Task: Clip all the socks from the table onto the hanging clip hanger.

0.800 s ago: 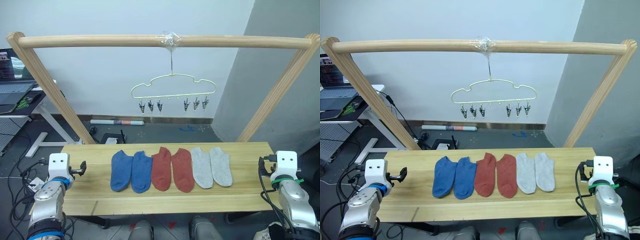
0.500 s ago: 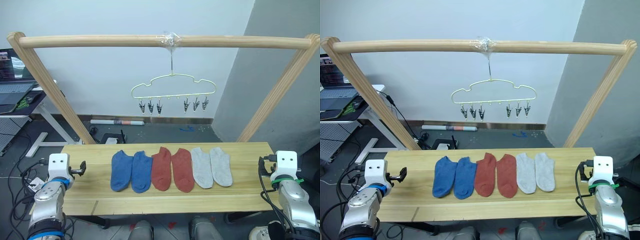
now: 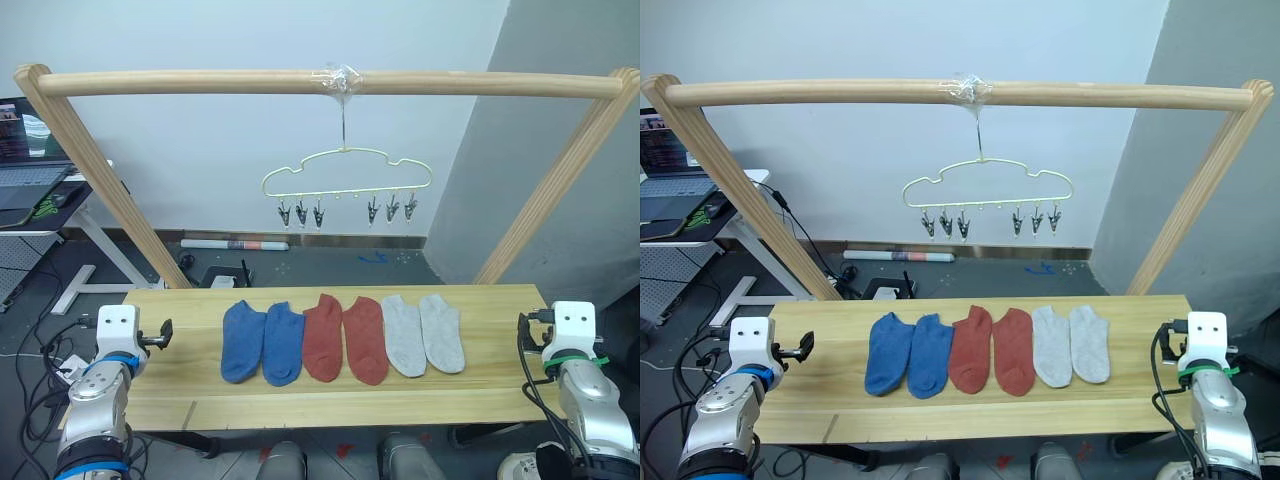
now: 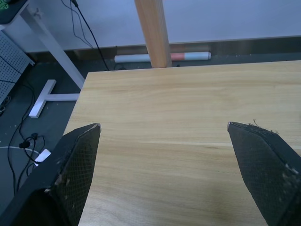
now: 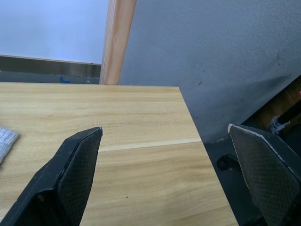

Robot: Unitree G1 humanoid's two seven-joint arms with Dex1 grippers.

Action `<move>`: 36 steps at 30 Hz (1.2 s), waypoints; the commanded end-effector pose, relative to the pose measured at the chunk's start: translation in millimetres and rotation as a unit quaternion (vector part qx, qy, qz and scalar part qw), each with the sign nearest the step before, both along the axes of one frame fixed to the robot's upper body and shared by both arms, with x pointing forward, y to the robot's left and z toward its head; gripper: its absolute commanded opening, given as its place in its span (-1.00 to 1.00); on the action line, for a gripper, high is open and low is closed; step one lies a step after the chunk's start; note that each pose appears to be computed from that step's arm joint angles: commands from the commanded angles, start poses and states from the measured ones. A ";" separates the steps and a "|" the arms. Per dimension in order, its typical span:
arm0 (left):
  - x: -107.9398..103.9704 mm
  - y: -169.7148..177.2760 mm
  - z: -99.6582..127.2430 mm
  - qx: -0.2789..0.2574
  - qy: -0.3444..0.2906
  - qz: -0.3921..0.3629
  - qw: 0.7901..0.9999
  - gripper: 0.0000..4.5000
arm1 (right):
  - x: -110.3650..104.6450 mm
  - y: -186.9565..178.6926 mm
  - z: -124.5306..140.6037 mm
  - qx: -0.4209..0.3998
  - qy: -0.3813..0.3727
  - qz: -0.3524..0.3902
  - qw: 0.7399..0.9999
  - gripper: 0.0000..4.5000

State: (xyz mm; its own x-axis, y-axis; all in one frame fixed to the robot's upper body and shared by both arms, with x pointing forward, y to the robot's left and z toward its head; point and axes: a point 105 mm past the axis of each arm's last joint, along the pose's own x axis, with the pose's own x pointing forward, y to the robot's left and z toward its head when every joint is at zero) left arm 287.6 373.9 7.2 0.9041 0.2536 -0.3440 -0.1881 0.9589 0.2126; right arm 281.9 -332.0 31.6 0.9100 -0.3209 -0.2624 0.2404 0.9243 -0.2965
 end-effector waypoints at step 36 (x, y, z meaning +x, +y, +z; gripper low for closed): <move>90.7 -222.7 135.3 -0.100 -0.229 -0.219 0.943 0.22 | 46.2 236.9 142.5 0.064 -0.111 0.549 0.826 1.00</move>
State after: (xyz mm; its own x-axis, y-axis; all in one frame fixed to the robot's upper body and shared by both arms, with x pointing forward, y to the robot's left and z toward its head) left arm 374.4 152.1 128.7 0.9739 -0.2220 0.0482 0.2228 0.9748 -0.0109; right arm 332.7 -103.2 162.7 0.6878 0.7245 -0.0449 -0.7151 0.6657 -0.2131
